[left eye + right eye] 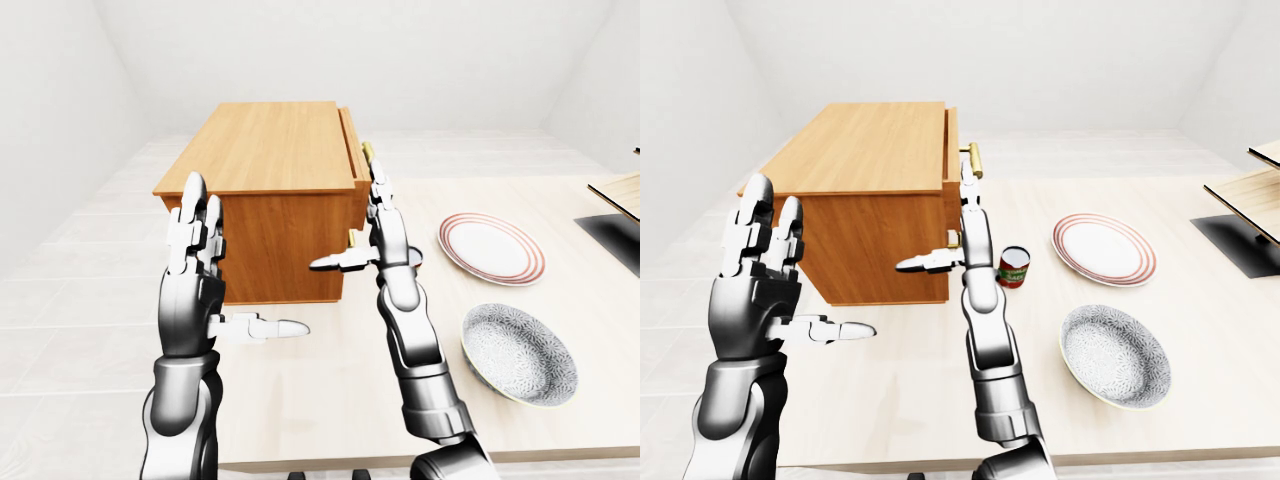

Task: Close the top drawer of the cabinet.

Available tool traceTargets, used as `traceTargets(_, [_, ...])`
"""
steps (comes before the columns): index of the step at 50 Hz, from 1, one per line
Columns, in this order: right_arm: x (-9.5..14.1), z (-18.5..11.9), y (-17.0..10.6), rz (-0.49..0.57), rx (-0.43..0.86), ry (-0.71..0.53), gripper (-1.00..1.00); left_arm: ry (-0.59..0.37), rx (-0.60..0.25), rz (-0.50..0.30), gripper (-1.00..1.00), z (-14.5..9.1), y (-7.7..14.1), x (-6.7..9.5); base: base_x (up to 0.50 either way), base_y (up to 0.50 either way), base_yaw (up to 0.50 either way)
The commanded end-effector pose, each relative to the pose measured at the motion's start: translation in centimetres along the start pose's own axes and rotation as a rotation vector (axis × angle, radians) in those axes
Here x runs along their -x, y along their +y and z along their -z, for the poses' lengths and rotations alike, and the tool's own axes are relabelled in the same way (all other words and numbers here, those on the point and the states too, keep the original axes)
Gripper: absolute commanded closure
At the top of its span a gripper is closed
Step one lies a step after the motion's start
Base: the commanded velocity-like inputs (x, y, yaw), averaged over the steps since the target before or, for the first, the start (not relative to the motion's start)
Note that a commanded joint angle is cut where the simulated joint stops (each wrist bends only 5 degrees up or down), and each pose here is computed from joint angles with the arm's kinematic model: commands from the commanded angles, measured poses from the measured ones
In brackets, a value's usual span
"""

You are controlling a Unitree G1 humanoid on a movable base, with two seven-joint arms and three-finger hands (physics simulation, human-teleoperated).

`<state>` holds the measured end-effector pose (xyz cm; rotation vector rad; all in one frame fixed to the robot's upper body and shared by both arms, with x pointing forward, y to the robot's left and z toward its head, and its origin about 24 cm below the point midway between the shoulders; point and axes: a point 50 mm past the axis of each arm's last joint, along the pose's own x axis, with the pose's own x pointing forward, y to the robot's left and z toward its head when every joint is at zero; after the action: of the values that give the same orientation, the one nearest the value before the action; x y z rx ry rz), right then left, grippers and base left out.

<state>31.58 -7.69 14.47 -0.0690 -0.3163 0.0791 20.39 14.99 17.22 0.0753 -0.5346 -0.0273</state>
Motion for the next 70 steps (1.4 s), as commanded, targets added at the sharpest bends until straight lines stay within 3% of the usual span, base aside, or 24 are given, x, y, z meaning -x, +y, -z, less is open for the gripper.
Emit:
traceTargets(1, [2.1,5.3,7.3,-0.335,0.011,0.245,-1.0,-0.001,0.002,0.001,-1.0,0.0,0.0,0.0,0.0,0.0,0.0])
traceTargets(11, [2.1,5.4,7.5,-0.342,0.012,0.246,-1.0,0.006,0.002,0.002,-1.0,0.1,0.0,0.0,0.0,0.0,0.0])
traceTargets(42, [4.0,5.8,12.3,-0.49,0.032,0.253,-1.0,0.009,0.005,0.002,-1.0,0.2,0.1,0.0,0.0,0.0,0.0])
traceTargets(60, [4.5,5.9,12.7,-0.511,0.033,0.258,-1.0,0.004,0.007,0.003,-1.0,0.1,0.0,0.0,0.0,0.0,0.0])
traceTargets(70, [3.5,6.2,11.4,-0.464,0.019,0.264,-1.0,-0.002,0.007,0.001,-1.0,0.0,0.1,0.0,0.0,0.0,0.0])
